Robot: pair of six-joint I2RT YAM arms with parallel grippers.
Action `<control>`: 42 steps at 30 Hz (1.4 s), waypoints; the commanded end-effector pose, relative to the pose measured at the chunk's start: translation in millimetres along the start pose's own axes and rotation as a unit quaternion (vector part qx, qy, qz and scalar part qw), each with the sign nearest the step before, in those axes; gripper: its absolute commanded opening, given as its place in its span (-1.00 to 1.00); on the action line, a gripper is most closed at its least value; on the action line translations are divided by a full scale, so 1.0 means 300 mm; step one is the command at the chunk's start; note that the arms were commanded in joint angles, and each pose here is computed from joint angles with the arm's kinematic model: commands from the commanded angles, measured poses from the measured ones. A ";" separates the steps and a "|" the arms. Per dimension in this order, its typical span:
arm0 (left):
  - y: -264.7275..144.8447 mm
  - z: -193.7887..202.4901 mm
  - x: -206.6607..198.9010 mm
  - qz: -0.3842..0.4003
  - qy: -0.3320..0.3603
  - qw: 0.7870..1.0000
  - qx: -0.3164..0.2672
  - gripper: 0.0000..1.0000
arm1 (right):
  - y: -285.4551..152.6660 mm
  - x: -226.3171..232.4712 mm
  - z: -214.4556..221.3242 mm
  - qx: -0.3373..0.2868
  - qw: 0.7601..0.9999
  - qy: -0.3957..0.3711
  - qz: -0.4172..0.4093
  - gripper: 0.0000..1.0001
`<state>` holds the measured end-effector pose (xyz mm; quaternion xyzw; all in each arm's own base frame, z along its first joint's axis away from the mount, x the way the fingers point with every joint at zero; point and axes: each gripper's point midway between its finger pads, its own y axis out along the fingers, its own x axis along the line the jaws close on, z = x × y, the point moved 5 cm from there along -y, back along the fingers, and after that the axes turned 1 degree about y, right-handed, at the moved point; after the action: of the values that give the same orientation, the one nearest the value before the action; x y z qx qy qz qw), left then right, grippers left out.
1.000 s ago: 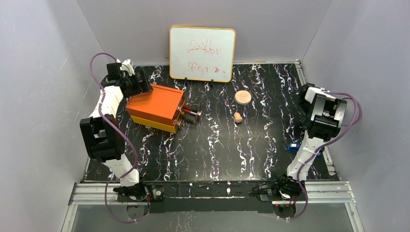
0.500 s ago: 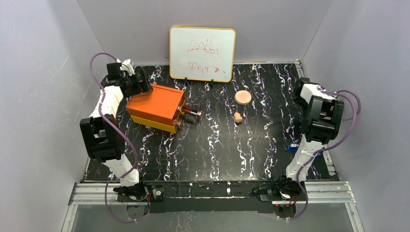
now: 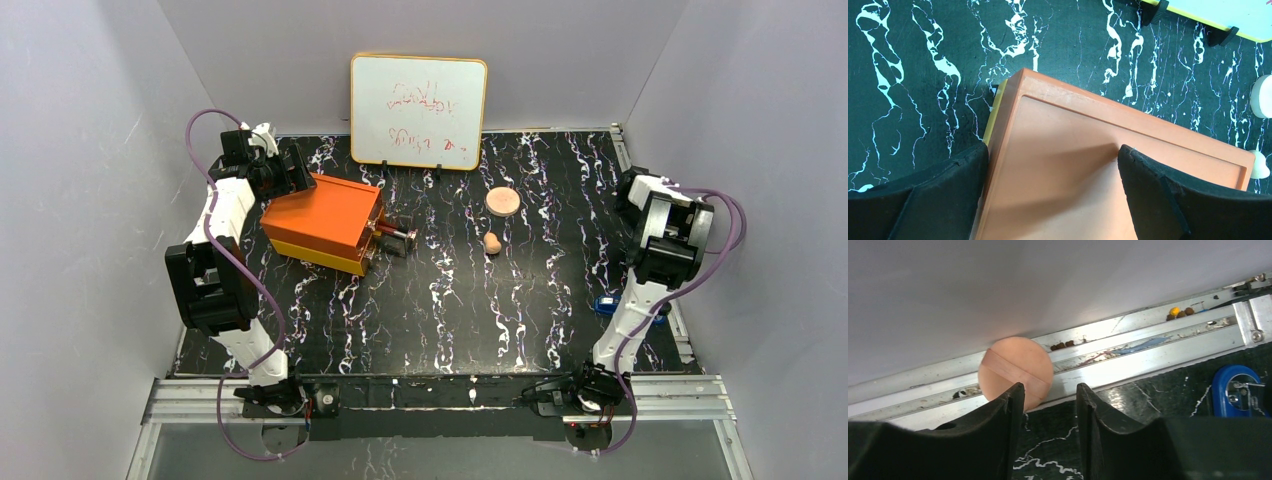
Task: Organize the makeup
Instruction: Move the makeup tool to the center of the board.
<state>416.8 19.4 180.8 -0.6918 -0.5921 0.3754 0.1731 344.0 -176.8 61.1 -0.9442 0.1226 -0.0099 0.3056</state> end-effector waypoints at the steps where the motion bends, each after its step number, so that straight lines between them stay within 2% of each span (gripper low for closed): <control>1: 0.039 0.222 -0.012 -0.002 -0.010 0.991 0.133 0.92 | 0.028 0.047 -0.023 0.002 1.000 -0.006 0.011 0.01; 13: 0.038 0.222 -0.011 -0.004 -0.009 0.991 0.133 0.92 | 0.080 0.107 -0.005 0.052 0.997 -0.050 0.039 0.01; 18: 0.035 0.219 -0.011 -0.005 -0.008 0.991 0.131 0.92 | 0.083 0.105 0.012 0.066 0.995 -0.068 0.036 -0.08; 19: 0.036 0.221 -0.011 -0.005 -0.008 0.991 0.132 0.92 | 0.085 0.103 0.019 0.069 0.994 -0.072 0.036 -0.14; 22: 0.033 0.218 -0.012 -0.005 -0.008 0.991 0.131 0.92 | 0.083 0.098 0.021 0.073 0.994 -0.079 0.037 -0.75; 23: 0.032 0.219 -0.012 -0.006 -0.008 0.991 0.130 0.92 | 0.081 0.096 0.019 0.073 0.993 -0.080 0.038 -0.89; 27: 0.032 0.218 -0.012 -0.005 -0.007 0.991 0.130 0.92 | 0.057 0.086 -0.004 0.068 0.994 -0.076 0.030 -0.95; 34: 0.031 0.212 -0.014 -0.005 -0.007 0.992 0.128 0.92 | -0.122 0.093 -0.115 0.035 0.997 -0.038 -0.057 -0.97; 42: 0.018 0.201 -0.014 -0.010 -0.005 0.992 0.125 0.92 | -0.534 0.101 -0.179 -0.045 0.978 -0.041 -0.199 -0.97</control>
<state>416.6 19.6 180.8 -0.6918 -0.5930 0.3740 0.1729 392.6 -127.5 144.0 -0.9484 -0.0164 -0.0041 0.3165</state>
